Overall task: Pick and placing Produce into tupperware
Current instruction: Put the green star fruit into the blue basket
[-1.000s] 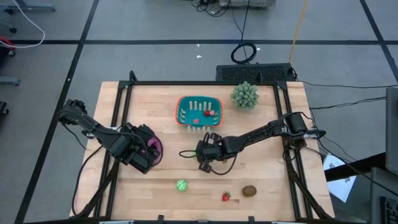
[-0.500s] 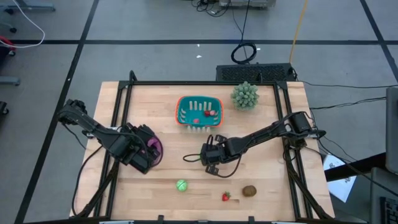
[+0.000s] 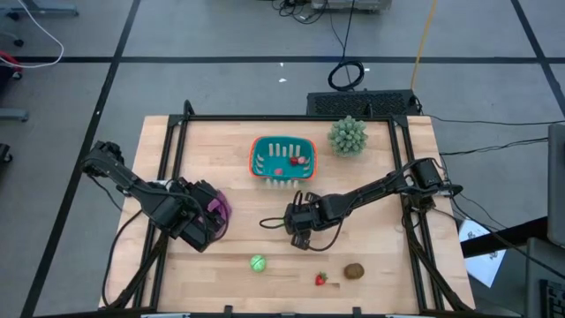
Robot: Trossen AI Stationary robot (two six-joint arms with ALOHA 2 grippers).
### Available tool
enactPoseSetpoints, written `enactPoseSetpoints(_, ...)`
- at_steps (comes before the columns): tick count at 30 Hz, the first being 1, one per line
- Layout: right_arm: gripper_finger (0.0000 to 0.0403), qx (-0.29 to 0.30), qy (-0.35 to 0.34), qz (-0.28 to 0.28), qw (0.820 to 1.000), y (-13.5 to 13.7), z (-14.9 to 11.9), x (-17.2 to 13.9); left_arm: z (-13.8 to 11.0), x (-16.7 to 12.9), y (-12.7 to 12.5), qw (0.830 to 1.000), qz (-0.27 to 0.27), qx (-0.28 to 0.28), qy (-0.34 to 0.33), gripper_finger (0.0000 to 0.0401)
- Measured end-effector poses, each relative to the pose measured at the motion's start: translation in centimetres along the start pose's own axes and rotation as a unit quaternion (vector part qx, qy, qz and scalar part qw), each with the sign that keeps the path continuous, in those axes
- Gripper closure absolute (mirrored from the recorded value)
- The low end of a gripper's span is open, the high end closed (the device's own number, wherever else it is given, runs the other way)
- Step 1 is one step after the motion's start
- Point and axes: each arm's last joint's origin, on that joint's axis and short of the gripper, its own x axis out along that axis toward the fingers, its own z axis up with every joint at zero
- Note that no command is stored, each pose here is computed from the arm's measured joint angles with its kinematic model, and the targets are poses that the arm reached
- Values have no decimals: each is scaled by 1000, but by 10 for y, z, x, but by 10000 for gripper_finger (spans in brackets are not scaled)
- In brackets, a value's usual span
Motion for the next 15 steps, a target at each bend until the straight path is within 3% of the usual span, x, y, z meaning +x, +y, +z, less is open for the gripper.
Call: enactPoseSetpoints(15, 176, -5, -13, 40, 999, -10, 13, 2, 0, 0, 0, 1000, 0, 0, 0, 93)
